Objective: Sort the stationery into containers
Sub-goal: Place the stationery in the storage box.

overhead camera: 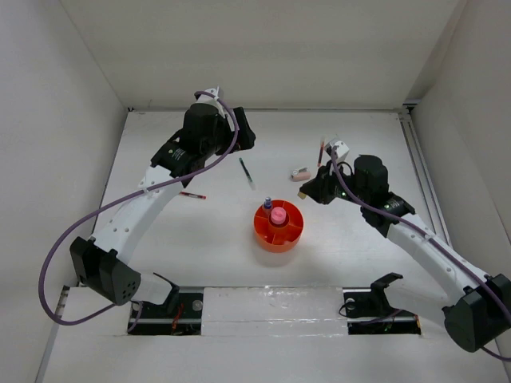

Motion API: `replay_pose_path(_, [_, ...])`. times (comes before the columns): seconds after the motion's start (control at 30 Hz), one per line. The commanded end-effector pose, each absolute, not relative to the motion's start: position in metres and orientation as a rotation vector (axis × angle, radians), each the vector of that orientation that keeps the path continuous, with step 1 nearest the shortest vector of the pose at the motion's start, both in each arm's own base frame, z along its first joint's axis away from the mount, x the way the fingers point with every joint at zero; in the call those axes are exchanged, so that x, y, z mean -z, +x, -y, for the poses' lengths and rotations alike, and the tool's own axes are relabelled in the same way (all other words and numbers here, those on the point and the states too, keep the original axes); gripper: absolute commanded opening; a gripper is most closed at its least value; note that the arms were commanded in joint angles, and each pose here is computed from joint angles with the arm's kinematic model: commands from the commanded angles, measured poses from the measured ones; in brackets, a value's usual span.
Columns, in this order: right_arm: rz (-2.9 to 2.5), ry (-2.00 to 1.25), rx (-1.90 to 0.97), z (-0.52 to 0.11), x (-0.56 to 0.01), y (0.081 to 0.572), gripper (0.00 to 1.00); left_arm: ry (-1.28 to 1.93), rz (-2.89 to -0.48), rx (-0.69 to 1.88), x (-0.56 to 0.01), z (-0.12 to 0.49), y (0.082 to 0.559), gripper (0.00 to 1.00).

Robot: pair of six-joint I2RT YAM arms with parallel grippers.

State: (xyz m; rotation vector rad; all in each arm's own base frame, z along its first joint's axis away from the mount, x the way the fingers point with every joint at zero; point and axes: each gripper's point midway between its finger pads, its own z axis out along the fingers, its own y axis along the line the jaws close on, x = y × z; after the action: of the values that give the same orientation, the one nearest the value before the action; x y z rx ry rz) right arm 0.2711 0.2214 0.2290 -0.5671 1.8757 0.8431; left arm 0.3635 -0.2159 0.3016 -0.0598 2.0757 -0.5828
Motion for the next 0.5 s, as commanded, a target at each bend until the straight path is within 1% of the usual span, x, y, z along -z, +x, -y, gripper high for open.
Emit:
replay_pose_path(0.0, [-1.81, -0.639, -0.852, -0.233, -0.233, 0.274, 0.0, -0.111, -1.986, 0.599, -0.326, 0.212, 0.367, 1.0])
replay_pose_path(0.17, [-1.871, -0.681, -0.858, -0.247, -0.204, 0.272, 0.0, -0.122, -2.078, 0.53, -0.307, 0.215, 0.381, 1.0])
replay_pose_path(0.47, [-1.923, -0.677, -0.848, -0.252, -0.175, 0.273, 0.0, -0.072, -2.045, 0.562, -0.315, 0.219, 0.378, 1.0])
